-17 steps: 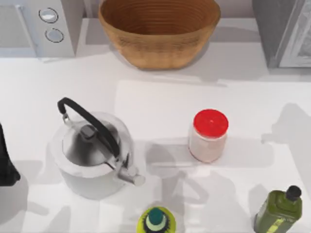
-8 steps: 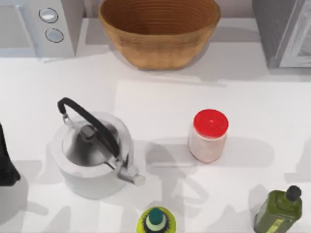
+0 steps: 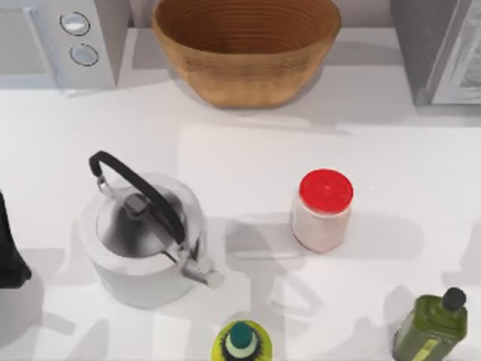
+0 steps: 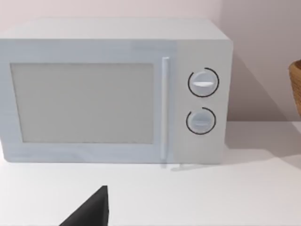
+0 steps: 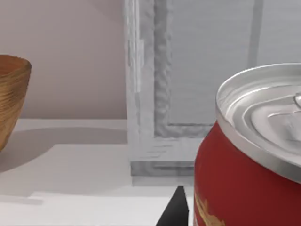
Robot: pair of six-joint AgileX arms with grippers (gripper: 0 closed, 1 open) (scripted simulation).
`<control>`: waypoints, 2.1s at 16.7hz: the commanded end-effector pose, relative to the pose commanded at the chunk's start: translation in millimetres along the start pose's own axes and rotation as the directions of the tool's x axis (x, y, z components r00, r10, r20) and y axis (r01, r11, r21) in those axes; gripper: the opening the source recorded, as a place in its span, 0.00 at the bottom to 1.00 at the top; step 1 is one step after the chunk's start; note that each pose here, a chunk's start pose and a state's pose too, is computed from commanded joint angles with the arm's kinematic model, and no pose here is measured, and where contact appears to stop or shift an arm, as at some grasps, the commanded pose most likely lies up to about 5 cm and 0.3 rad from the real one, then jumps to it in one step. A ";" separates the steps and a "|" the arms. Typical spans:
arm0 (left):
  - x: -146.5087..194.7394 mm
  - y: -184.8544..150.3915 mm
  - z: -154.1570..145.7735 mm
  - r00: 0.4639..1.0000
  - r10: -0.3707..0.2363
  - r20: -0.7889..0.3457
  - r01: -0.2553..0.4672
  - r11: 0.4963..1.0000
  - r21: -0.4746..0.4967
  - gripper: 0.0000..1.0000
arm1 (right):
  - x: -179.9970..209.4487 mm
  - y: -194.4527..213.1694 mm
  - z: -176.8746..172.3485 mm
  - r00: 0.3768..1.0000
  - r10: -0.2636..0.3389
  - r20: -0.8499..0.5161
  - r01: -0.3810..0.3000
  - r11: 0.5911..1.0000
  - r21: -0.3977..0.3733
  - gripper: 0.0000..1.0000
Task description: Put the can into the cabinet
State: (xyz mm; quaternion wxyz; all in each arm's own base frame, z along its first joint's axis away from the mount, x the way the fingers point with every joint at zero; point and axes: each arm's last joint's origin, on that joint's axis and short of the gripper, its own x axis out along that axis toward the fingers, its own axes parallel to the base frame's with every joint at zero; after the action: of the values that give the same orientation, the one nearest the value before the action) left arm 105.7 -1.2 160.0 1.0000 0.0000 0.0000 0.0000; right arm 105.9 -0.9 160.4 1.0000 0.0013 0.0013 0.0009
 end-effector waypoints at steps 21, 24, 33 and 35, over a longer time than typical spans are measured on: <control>0.0 0.0 0.0 1.000 0.000 0.000 0.000 1.000 0.000 1.00 | 126.8 40.9 336.9 1.000 0.000 0.009 0.000 1.000 0.001 0.00; 0.0 0.0 0.0 1.000 0.000 0.000 0.000 1.000 0.000 1.00 | 145.6 47.6 348.3 1.000 0.000 0.002 0.000 1.000 0.000 0.00; 0.0 0.0 0.0 1.000 0.000 0.000 0.000 1.000 0.000 1.00 | 158.3 49.0 350.9 1.000 -0.003 -0.010 0.003 1.000 0.000 0.00; 0.0 0.0 0.0 1.000 0.000 0.000 0.000 1.000 0.000 1.00 | 174.8 50.7 354.3 1.000 -0.003 -0.025 0.003 1.000 -0.003 0.00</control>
State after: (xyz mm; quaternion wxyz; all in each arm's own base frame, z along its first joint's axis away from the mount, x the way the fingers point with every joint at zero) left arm 105.7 -1.2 160.0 1.0000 0.0000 0.0000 0.0000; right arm 281.5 49.2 514.3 0.9999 -0.0002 0.0139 -0.0007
